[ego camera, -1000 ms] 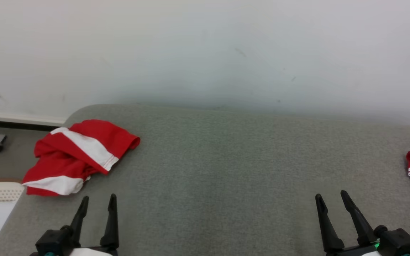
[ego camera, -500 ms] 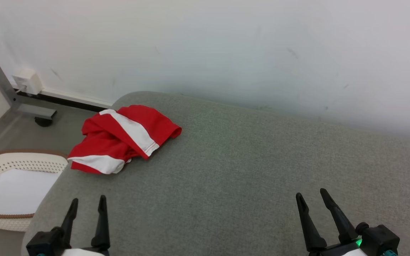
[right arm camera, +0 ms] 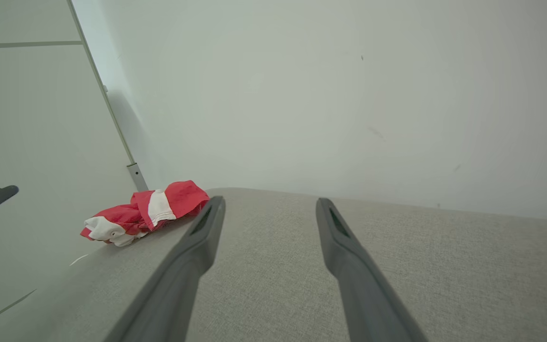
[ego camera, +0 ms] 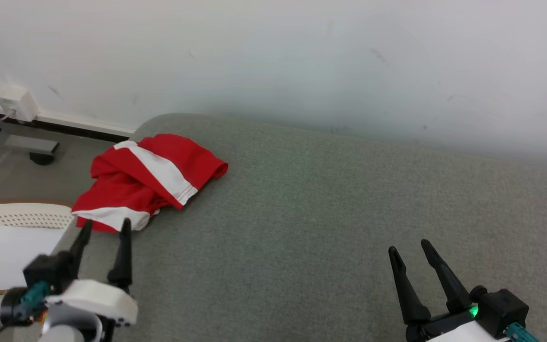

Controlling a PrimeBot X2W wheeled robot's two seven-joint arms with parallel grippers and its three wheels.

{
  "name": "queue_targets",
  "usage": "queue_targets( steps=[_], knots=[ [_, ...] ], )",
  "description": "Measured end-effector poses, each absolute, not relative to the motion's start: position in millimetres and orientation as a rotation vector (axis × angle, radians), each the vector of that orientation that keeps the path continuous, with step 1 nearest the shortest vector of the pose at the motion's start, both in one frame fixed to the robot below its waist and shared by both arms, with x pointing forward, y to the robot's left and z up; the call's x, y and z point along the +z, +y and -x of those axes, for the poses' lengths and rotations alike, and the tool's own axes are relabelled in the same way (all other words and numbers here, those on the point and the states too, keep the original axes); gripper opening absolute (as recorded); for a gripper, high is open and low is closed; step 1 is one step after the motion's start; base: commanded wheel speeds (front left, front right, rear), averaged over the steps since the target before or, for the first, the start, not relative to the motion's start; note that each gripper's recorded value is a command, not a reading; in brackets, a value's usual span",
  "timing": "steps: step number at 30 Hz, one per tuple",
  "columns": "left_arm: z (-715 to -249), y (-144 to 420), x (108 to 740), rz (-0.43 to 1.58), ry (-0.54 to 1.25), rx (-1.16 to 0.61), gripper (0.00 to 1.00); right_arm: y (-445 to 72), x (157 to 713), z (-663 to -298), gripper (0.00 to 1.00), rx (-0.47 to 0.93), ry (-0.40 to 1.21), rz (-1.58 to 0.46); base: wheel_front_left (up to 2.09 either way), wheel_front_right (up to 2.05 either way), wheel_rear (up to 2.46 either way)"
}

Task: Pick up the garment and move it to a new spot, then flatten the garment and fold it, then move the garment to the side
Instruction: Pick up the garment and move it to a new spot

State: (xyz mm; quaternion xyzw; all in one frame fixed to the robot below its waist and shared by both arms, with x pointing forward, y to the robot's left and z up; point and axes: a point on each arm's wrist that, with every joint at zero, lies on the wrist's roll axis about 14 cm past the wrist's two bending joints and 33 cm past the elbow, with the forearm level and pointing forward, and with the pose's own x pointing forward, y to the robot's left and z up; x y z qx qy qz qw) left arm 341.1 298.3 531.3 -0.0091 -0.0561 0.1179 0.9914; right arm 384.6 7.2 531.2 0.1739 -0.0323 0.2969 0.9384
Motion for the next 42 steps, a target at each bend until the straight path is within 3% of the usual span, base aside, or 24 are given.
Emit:
queue_targets(
  steps=[9,18,32,33,35,36,42],
  knots=[
    [-429,314,547,-0.022,0.015,0.176,1.0,-14,516,-412,1.0,0.53,-0.047,-0.365,0.0,0.0,0.0],
    [-495,339,494,0.019,0.25,0.196,1.0,-55,499,-435,1.0,0.41,-0.035,-0.349,0.0,0.0,0.0],
    [-509,334,350,0.091,0.75,0.244,1.0,-111,460,-444,1.0,0.243,0.043,-0.316,0.0,0.0,0.0],
    [-508,334,348,0.092,0.77,0.245,0.91,-113,459,-443,1.0,0.236,0.046,-0.314,0.0,0.0,0.0],
    [-509,333,348,0.108,0.774,0.248,0.09,-115,460,-442,1.0,0.23,0.045,-0.312,0.0,0.0,0.0],
    [-508,332,349,0.109,0.774,0.246,0.0,-116,461,-441,1.0,0.229,0.042,-0.312,0.0,0.0,0.0],
    [-509,326,370,0.09,0.695,0.222,0.0,-113,475,-437,1.0,0.239,0.011,-0.314,0.0,0.0,0.0]
  ],
)
